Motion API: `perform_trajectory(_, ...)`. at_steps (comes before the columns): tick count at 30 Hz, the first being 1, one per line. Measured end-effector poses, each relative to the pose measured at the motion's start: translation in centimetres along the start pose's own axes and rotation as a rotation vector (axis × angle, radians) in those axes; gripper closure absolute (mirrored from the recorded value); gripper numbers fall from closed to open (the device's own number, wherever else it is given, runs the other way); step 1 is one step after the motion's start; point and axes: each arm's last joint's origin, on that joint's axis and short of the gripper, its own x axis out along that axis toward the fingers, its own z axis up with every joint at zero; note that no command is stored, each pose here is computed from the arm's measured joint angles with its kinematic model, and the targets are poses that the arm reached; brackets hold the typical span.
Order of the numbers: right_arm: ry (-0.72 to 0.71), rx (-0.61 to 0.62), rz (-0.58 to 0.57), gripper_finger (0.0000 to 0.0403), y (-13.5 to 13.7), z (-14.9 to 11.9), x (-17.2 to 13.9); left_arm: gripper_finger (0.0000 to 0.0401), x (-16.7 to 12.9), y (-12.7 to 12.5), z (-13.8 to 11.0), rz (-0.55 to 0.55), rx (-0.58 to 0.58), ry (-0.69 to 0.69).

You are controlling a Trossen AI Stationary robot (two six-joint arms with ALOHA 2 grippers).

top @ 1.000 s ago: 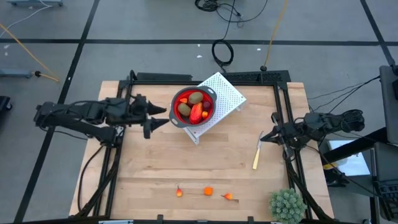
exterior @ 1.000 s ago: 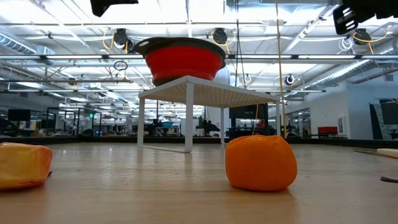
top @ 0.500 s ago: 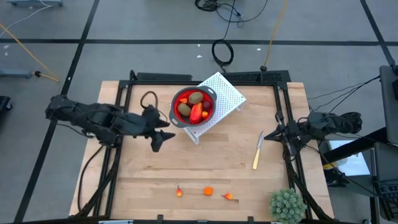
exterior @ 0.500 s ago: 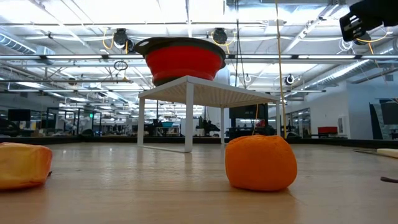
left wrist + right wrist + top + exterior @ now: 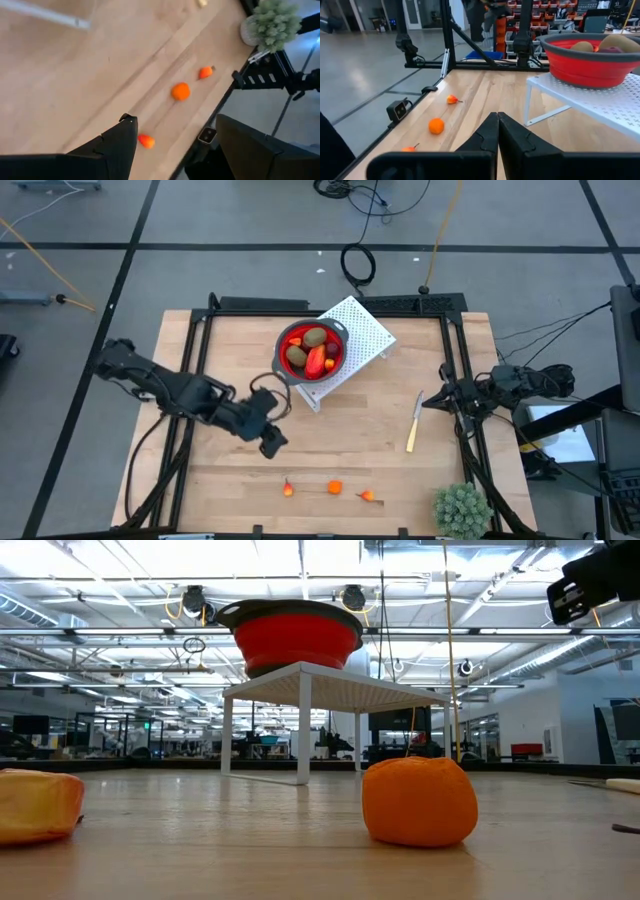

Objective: Pick & Place Fruit
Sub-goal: Put the left peach into the red strainer bowl on the shelf

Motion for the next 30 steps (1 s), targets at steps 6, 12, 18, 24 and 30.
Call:
perform_trajectory(6,0.005,-0.021,0.000,0.0403,0.0,-0.1,0.0,0.0132,2.1,-0.7,-1.6,0.044,-0.149,0.060)
perform_trajectory(12,-0.001,-0.026,0.000,0.0403,0.0,0.0,0.0,0.0132,3.7,-1.1,-3.1,0.093,-0.308,0.091)
perform_trajectory(18,-0.015,-0.037,0.003,0.0403,0.0,0.1,0.0,0.0132,4.3,-1.4,-3.7,0.091,-0.303,0.099)
perform_trajectory(24,-0.040,-0.051,0.007,0.0403,0.0,0.4,0.0,0.0132,4.4,-1.3,-3.1,0.097,-0.313,0.030)
perform_trajectory(30,-0.041,-0.035,0.009,0.0403,0.0,0.4,0.0,0.0132,4.5,-2.3,-2.6,-0.017,-0.368,-0.003)
